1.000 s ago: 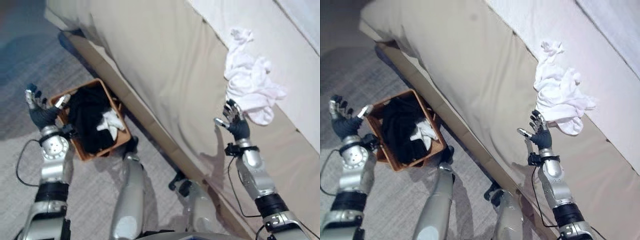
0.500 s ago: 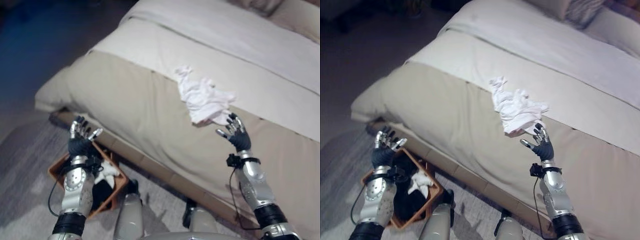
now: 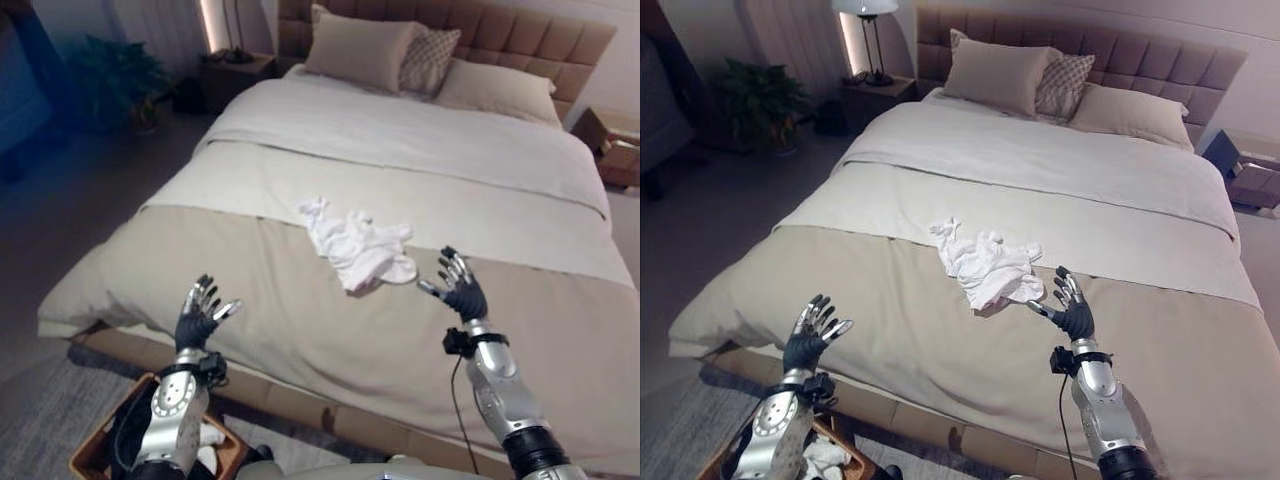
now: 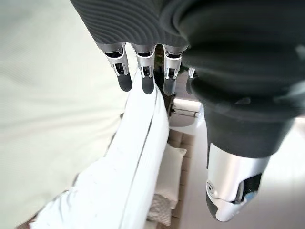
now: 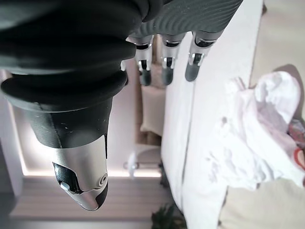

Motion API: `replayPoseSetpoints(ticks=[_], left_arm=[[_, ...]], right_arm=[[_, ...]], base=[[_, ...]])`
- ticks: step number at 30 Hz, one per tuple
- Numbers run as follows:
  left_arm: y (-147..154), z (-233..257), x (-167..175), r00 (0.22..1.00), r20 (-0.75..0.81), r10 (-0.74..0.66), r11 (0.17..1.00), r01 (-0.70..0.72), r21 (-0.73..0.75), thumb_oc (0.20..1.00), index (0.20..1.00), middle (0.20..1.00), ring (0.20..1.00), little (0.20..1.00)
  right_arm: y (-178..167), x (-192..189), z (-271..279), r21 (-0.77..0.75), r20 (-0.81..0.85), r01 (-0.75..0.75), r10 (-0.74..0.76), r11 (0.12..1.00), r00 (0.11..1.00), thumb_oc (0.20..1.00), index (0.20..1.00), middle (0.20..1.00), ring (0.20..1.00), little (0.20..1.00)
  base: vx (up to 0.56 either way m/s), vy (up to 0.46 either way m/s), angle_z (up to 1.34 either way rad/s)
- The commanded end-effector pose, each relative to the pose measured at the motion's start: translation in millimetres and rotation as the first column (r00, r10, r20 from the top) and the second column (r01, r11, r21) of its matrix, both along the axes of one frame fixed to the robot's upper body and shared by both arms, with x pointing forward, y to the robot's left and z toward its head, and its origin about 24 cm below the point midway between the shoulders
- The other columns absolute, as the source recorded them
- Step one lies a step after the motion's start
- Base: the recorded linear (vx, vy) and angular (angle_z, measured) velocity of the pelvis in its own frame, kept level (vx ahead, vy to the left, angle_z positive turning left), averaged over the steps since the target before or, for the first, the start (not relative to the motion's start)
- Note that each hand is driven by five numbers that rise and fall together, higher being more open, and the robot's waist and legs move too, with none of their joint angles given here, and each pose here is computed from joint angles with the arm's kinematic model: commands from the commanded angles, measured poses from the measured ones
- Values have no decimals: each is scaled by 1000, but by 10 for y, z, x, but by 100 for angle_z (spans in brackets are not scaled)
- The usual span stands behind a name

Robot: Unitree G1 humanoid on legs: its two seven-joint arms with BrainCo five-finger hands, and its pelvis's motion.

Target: Pick up clothes into the bucket

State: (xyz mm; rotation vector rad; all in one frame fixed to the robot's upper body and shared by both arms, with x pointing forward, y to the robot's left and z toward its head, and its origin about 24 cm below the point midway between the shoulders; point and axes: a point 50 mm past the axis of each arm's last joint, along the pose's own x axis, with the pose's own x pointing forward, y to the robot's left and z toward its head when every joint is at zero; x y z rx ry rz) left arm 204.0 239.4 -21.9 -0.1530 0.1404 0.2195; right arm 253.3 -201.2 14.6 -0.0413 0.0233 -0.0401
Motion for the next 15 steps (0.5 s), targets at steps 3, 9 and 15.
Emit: replayPoseSetpoints(ticks=[3,9,15], left_arm=[[-10,231,150,992,106,-71,997,66,49,1000,1000,1000,1000,1000],[-84,189,160,992,80,-101,995,98,32,1000,1000,1000,1000,1000],[-60,45,61,990,-13,-144,983,144,114,1000,1000,1000,1000,1000]], right_arm=[[55,189,412,-18,181,-17,20,1000,983,1000,1000,1000,1000,1000],[67,391,513,56,201,28,-39,998,979,1000,1000,1000,1000,1000],[55,348,452,90,188,65,-81,994,979,1000,1000,1000,1000,1000]], base=[[-20,-139,3],[-101,32,9],[103,183,2]])
